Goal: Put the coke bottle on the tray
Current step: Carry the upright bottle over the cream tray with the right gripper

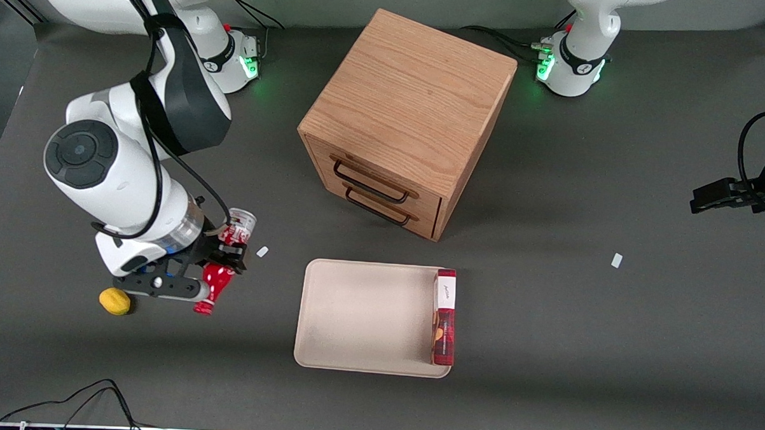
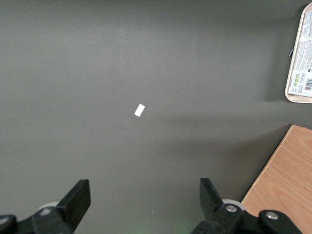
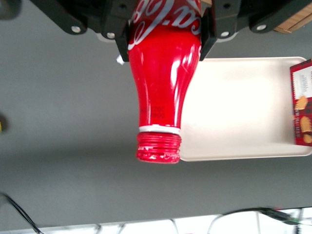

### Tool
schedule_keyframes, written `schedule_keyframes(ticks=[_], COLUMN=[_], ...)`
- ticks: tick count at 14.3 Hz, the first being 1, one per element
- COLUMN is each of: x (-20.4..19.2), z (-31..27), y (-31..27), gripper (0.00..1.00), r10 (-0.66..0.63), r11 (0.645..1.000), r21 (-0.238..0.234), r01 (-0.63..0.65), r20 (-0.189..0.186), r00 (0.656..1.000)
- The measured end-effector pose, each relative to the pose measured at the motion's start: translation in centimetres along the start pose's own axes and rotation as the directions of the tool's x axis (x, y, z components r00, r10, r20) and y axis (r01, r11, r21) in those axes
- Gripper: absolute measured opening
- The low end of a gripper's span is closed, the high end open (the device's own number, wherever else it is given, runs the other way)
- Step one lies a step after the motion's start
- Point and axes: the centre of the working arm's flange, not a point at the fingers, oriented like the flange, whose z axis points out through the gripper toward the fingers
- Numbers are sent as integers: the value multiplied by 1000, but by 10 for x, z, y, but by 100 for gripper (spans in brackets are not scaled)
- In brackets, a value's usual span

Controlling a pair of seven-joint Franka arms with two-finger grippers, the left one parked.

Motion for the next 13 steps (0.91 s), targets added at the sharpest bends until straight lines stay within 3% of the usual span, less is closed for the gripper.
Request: schedule_keyframes(ticks=[3,5,13], x=[26,35,25], z=[41,91,252], y=[-15,-26,-54], gripper=[57,57,57], r10=[-111,-140,-166], r11=[992,986,976], r21=[45,68,126], r01=[115,149,176], r20=[-93,-122,-82], r00=[989,983,983])
